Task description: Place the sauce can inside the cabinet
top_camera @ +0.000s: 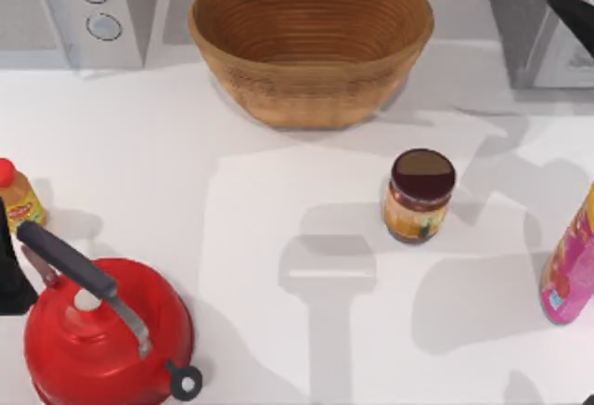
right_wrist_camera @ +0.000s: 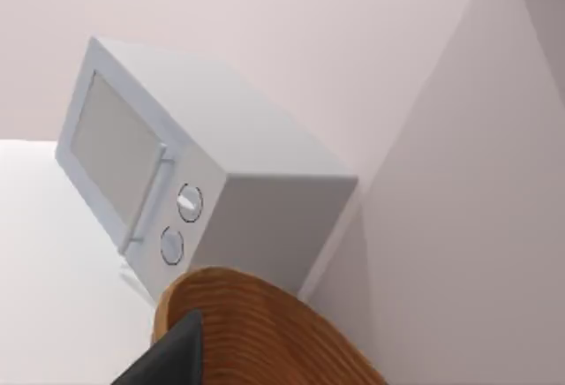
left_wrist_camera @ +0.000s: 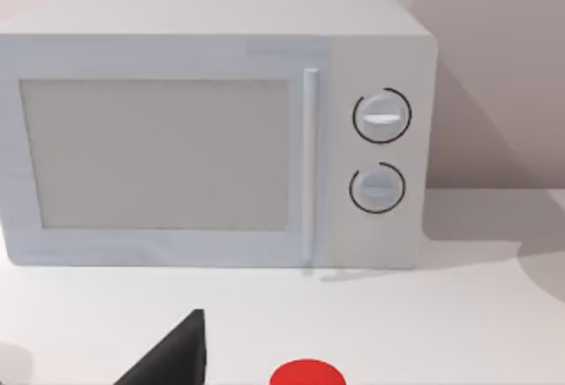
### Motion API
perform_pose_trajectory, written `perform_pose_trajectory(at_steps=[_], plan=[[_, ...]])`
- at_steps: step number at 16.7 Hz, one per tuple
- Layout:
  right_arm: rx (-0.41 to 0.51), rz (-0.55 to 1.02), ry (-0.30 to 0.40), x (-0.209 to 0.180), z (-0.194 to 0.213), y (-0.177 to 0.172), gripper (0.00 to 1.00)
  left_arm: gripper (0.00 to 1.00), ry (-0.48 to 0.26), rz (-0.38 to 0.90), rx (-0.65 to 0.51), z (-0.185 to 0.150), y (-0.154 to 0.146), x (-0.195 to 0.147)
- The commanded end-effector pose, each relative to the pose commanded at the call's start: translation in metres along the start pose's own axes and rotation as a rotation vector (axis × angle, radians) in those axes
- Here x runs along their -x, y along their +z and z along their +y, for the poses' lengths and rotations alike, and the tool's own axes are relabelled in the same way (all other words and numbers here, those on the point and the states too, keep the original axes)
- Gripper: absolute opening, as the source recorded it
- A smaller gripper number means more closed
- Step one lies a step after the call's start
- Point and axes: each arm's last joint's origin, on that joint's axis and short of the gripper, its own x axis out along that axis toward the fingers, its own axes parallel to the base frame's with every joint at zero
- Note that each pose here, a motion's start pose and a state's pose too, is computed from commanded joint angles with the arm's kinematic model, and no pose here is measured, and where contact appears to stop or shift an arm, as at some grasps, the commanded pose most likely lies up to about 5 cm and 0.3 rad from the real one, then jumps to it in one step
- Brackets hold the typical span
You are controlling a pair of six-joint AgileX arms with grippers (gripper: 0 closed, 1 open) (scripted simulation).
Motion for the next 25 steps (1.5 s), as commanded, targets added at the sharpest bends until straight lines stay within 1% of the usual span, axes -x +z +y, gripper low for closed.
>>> perform_pose_trajectory(at_steps=[2,3,5,8,10,12,14,16,18,25], plan=[[0.053,0.003,0.113,-0.025,-0.016,-0.005,1.00,1.00,0.000,0.000,0.000,0.000,0.000,0.000],[0.067,0.023,0.165,-0.039,-0.023,-0.016,1.00,1.00,0.000,0.000,0.000,0.000,0.000,0.000],[0.065,0.088,0.269,-0.065,-0.036,-0.052,1.00,1.00,0.000,0.000,0.000,0.000,0.000,0.000],[-0.005,0.208,0.428,-0.095,-0.045,-0.131,1.00,1.00,0.000,0.000,0.000,0.000,0.000,0.000],[-0.058,0.260,0.529,-0.106,-0.042,-0.183,1.00,1.00,0.000,0.000,0.000,0.000,0.000,0.000],[-0.094,0.282,0.618,-0.112,-0.035,-0.225,1.00,1.00,0.000,0.000,0.000,0.000,0.000,0.000],[-0.134,0.294,0.688,-0.113,-0.024,-0.257,1.00,1.00,0.000,0.000,0.000,0.000,0.000,0.000],[-0.178,0.303,0.735,-0.112,-0.014,-0.278,1.00,1.00,0.000,0.000,0.000,0.000,0.000,0.000],[-0.204,0.306,0.758,-0.110,-0.008,-0.288,1.00,1.00,0.000,0.000,0.000,0.000,0.000,0.000],[-0.199,0.305,0.758,-0.115,-0.008,-0.288,1.00,1.00,0.000,0.000,0.000,0.000,0.000,0.000]])
